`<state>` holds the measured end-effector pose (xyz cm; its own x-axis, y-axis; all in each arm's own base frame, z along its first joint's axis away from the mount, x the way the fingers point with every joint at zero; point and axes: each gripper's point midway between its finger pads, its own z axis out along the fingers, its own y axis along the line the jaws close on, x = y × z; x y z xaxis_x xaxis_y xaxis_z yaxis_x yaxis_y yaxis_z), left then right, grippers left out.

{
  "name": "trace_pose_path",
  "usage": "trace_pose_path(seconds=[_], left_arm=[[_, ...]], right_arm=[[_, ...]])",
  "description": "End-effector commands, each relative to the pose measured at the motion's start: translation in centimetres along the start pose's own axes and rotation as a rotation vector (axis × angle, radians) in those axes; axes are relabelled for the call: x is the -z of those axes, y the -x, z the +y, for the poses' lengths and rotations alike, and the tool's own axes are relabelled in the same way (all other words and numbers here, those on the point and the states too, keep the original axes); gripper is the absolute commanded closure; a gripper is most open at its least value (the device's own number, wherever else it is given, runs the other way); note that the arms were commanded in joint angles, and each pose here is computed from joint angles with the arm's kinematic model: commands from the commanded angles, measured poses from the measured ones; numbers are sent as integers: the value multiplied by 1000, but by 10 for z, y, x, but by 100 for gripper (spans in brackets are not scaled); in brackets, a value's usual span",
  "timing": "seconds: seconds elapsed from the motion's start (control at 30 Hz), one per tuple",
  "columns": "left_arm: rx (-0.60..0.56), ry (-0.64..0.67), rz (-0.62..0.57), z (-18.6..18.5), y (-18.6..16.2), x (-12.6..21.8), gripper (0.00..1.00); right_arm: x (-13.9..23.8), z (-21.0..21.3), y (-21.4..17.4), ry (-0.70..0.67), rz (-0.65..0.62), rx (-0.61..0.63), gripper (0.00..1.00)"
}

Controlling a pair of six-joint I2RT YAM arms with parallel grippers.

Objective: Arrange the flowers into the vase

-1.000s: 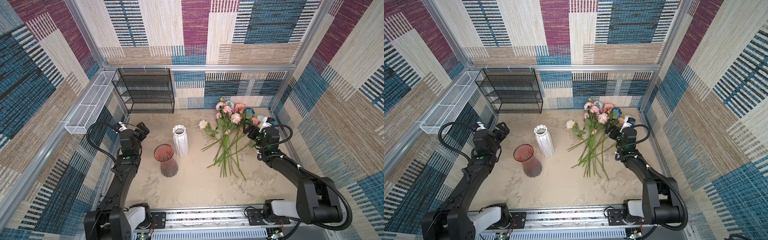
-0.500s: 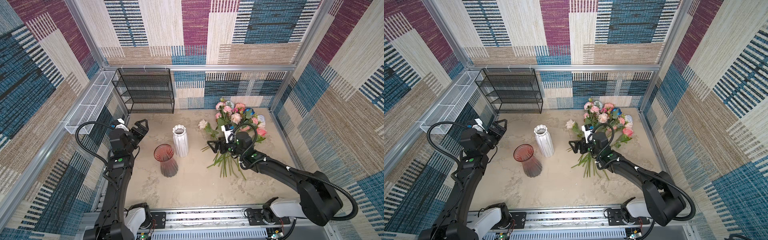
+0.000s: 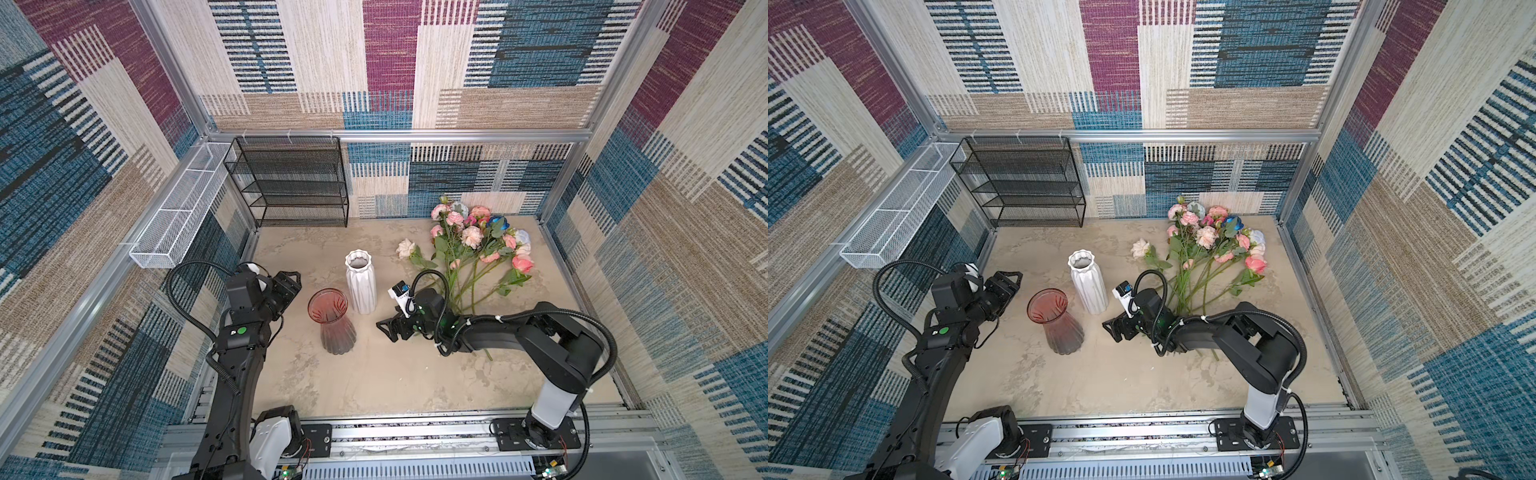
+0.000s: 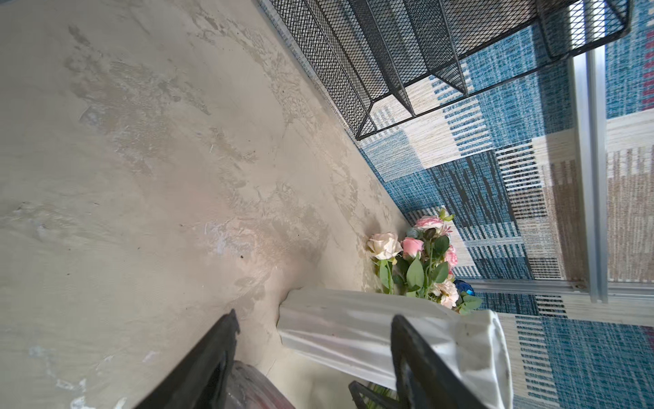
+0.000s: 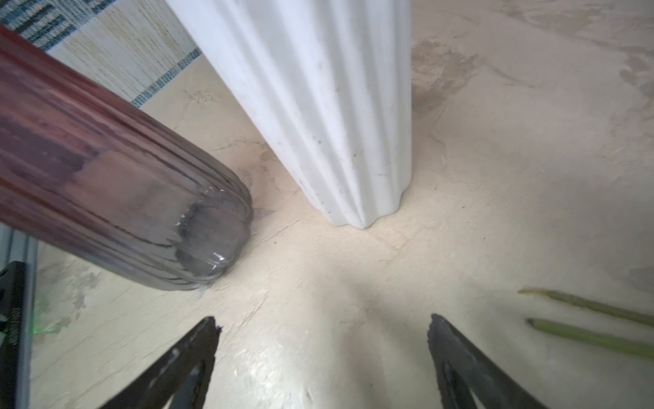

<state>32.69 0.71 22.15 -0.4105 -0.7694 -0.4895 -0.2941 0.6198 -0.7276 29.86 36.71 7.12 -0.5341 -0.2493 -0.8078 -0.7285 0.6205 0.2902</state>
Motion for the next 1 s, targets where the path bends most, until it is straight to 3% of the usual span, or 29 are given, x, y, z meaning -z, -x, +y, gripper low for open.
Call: trace_pose_path(seconds=[0.0,0.33,0.97], left_arm=[[-7,24,24,8,-8,-1,31],[26,64,30,19,-12,-2,41],[35,115,67,34,-24,-4,49]], right_arm=[[-11,-4,22,-34,-97,40,8],[-41,-15,22,-77,-120,77,14],[-86,-20,27,-58,-136,140,22]])
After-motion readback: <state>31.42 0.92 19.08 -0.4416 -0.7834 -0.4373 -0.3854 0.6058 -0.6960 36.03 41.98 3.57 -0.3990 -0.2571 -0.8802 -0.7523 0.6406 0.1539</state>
